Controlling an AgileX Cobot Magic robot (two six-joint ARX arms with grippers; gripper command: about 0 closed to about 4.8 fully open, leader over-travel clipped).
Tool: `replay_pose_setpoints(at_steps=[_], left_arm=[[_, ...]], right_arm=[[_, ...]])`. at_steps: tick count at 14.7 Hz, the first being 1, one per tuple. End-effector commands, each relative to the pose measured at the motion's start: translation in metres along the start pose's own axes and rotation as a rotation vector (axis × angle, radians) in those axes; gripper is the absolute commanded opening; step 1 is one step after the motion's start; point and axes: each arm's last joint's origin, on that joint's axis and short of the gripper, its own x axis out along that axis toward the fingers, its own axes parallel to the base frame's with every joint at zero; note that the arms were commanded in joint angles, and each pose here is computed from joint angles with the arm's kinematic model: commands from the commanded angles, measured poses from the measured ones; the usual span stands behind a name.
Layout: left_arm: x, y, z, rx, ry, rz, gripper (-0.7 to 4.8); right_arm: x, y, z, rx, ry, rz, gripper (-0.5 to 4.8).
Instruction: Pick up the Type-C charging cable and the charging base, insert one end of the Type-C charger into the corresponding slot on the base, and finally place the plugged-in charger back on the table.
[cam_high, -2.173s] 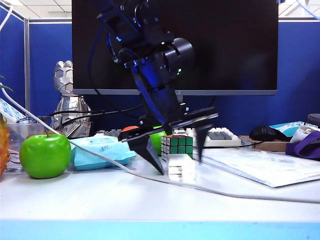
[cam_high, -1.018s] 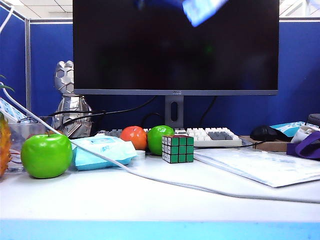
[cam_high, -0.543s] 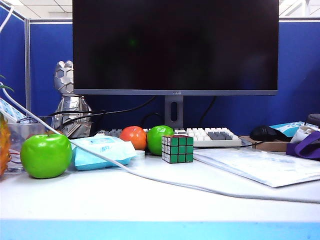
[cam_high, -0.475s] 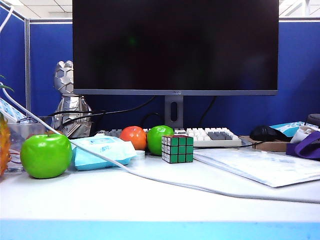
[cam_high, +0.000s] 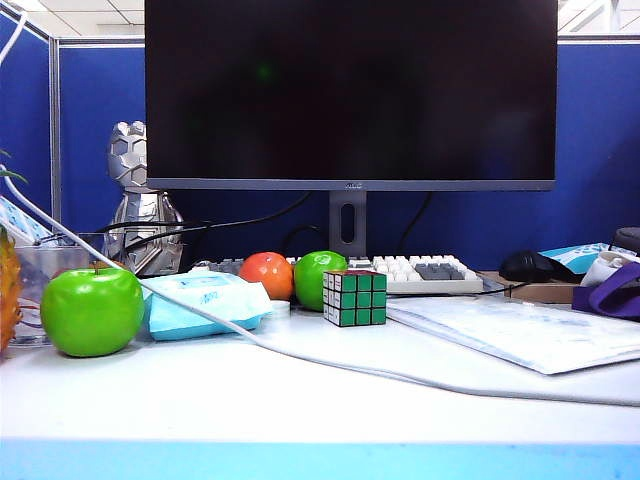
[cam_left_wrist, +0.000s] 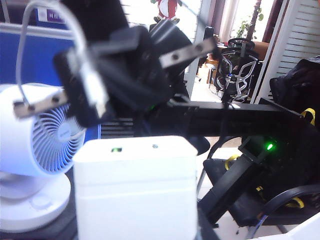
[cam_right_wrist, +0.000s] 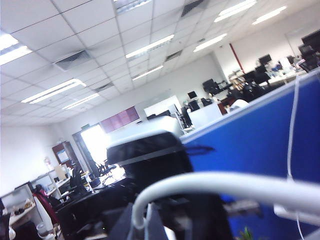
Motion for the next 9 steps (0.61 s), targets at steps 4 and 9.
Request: replay_pose_setpoints(at_steps=[4,9], left_arm=[[0.001,-0.001,0.000,-0.234,0.014,-0.099,-0.06],[0.000,-0.004,0.005,-0.176,0.001,-0.167,-0.06]], right_arm=[[0.016,0.017,-0.003,0.026,0.070,0.117,-0.02],[0.015,0.016,-0.005,0.045,0.092,0.114,-0.02]])
